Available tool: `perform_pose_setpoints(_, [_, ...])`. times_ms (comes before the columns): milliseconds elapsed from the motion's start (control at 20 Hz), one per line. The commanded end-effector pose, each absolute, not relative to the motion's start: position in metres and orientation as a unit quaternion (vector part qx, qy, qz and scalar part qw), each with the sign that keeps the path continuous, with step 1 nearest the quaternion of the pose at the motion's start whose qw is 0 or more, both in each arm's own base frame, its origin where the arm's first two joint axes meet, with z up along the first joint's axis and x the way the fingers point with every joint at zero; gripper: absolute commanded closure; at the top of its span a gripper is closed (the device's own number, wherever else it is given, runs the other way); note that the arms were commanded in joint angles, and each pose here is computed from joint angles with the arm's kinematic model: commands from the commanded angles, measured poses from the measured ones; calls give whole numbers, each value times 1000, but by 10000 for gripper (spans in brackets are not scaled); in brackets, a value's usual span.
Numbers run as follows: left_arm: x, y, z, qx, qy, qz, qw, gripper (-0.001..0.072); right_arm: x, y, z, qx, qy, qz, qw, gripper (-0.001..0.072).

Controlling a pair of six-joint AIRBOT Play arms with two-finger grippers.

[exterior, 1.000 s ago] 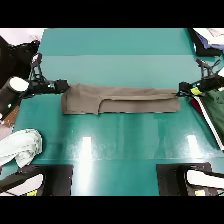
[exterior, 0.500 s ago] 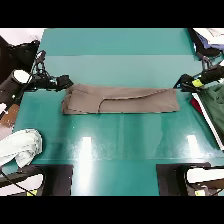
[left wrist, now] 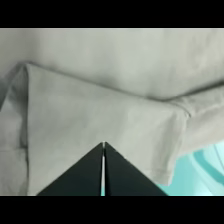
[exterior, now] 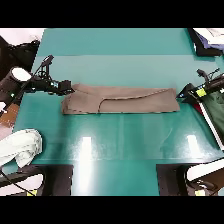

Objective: Fold the shirts.

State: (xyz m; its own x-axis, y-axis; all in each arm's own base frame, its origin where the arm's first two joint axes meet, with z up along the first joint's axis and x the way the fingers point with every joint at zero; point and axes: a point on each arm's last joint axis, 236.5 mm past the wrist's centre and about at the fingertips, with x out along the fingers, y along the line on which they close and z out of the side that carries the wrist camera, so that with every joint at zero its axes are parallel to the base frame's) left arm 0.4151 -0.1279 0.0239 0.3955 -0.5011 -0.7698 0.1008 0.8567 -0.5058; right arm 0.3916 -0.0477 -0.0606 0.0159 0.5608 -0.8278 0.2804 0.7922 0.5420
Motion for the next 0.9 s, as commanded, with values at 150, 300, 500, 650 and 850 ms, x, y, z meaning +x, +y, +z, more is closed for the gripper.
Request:
perform_pose_setpoints(150, [405,-134,23,-203,534,-195,797,682,395,-27,-90,296,708,136,627,184])
perform_pose_setpoints(300, [408,-142,27,-213,527,-201,798,682,405,-9,-83,289,688,179,641,409])
perform_pose_setpoints(500, [411,-183,33,-190,503,-229,812,683,424,14,-52,306,636,239,667,696])
perform_pose_setpoints(650, [418,-224,40,-173,478,-256,822,684,441,27,-5,308,584,258,706,698])
perform_pose_setpoints(850, [427,-295,27,-143,491,-311,801,684,445,68,72,275,519,300,752,699])
